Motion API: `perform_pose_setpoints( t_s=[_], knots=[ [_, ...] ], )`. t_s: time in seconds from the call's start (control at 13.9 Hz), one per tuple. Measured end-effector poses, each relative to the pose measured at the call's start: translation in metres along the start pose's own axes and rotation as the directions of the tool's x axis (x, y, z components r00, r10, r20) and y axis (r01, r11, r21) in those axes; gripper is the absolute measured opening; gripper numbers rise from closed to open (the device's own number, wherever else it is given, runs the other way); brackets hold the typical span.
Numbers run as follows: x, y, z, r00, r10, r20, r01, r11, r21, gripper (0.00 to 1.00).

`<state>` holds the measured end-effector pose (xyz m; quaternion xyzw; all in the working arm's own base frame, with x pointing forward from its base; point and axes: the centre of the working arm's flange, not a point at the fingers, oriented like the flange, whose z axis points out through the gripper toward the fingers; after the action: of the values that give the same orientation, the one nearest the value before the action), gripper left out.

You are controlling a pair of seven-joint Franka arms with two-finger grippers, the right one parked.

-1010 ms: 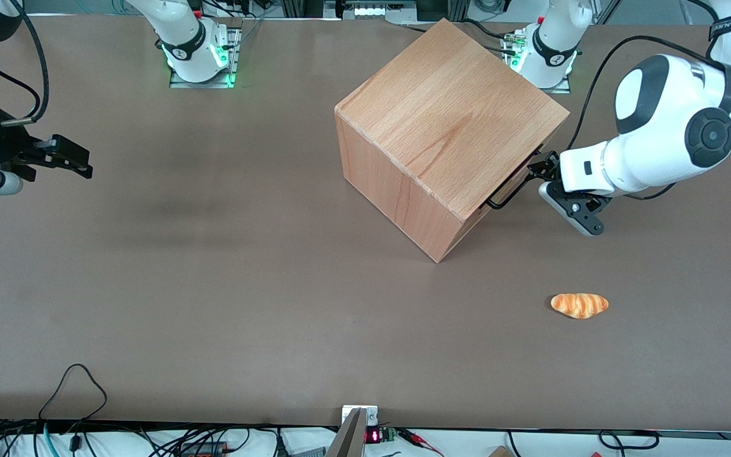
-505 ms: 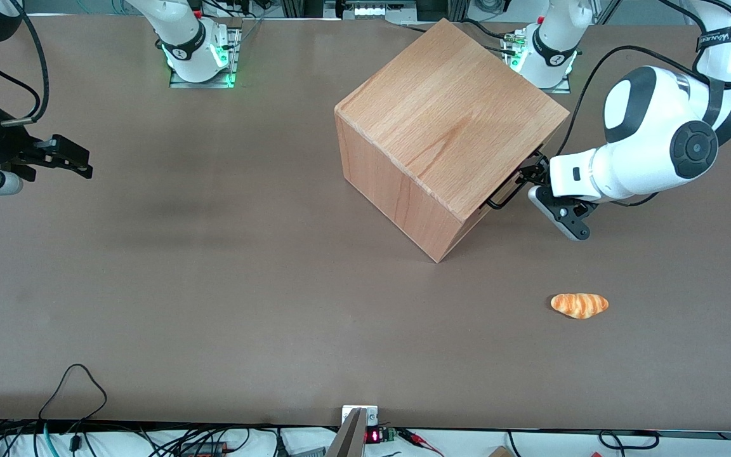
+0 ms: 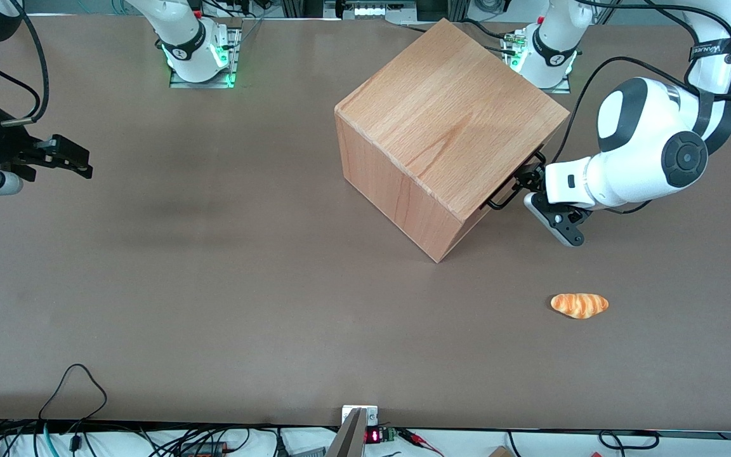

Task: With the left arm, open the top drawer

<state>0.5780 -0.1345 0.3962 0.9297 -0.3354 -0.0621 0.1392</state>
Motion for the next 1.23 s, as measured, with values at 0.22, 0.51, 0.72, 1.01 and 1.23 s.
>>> perform_pose_setpoints(
  t_s=[0.22, 0.51, 0.72, 1.01, 1.23],
  knots=[
    [0.002, -0.007, -0.004, 0.999, -0.004, -0.038, 0.005, 1.0, 0.025, 1.0],
    [-0.009, -0.042, -0.017, 0.995, -0.002, -0.104, 0.01, 0.997, 0.074, 1.0],
    [-0.016, -0.053, -0.018, 0.994, -0.012, -0.107, 0.02, 0.997, 0.075, 1.0],
    [-0.029, -0.077, -0.019, 0.992, -0.051, -0.112, 0.06, 0.995, 0.075, 1.0],
    [-0.044, -0.103, -0.022, 0.989, -0.063, -0.131, 0.076, 0.993, 0.092, 1.0]
  ],
)
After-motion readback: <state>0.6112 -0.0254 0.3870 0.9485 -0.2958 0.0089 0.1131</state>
